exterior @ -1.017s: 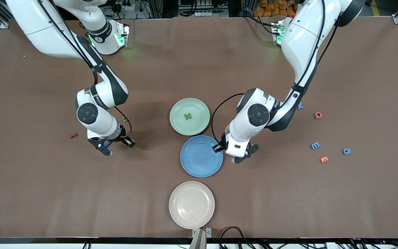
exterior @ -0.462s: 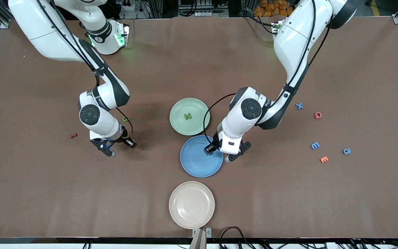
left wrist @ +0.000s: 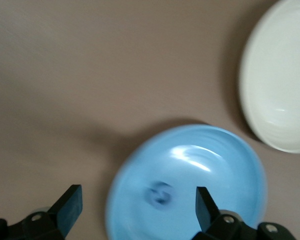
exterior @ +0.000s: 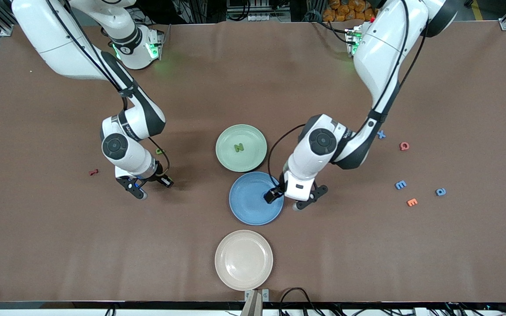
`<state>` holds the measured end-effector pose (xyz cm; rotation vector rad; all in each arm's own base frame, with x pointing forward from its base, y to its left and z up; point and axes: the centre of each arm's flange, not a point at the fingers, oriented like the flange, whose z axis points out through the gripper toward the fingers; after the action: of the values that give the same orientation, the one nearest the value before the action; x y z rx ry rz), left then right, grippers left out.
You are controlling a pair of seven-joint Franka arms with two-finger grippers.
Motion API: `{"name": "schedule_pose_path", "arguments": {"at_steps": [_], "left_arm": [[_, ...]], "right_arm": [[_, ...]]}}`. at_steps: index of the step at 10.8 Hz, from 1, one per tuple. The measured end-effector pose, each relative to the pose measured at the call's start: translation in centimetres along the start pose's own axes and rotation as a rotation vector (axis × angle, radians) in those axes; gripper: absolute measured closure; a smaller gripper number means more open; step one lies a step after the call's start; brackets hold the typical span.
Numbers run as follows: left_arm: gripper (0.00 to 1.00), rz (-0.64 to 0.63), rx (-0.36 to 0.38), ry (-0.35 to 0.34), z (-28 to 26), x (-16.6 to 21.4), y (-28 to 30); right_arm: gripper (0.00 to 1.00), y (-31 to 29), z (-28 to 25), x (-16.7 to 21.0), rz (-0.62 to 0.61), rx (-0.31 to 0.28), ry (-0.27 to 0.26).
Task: Sort letters by color into matching plates
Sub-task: 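Release the G on the blue plate while the right gripper grasps u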
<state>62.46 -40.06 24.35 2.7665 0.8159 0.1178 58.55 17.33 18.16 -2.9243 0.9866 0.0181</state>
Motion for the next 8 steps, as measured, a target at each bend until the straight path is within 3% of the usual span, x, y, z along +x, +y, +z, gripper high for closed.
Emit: {"name": "schedule_pose_path", "arguments": {"at_steps": [3, 4, 6, 8], "left_arm": [[0.00, 0.127, 0.157, -0.057, -0.2, 4.8, -4.3], [0.00, 0.156, 0.187, -0.073, -1.1, 6.4, -5.4], [0.00, 0.193, 0.223, -0.094, -3.3, 8.7, -7.2], [0.00, 0.229, 0.237, -0.098, -5.3, 10.6, -9.6]], "right_arm": [[0.61, 0.0, 0.3, 0.0, 0.000, -0.001, -0.003], [0.63, 0.1, 0.4, -0.1, 0.000, -0.002, -0.004], [0.74, 0.0, 0.4, -0.1, -0.001, -0.001, -0.003], [0.74, -0.3, 0.2, -0.2, -0.006, 0.003, 0.000]]}}
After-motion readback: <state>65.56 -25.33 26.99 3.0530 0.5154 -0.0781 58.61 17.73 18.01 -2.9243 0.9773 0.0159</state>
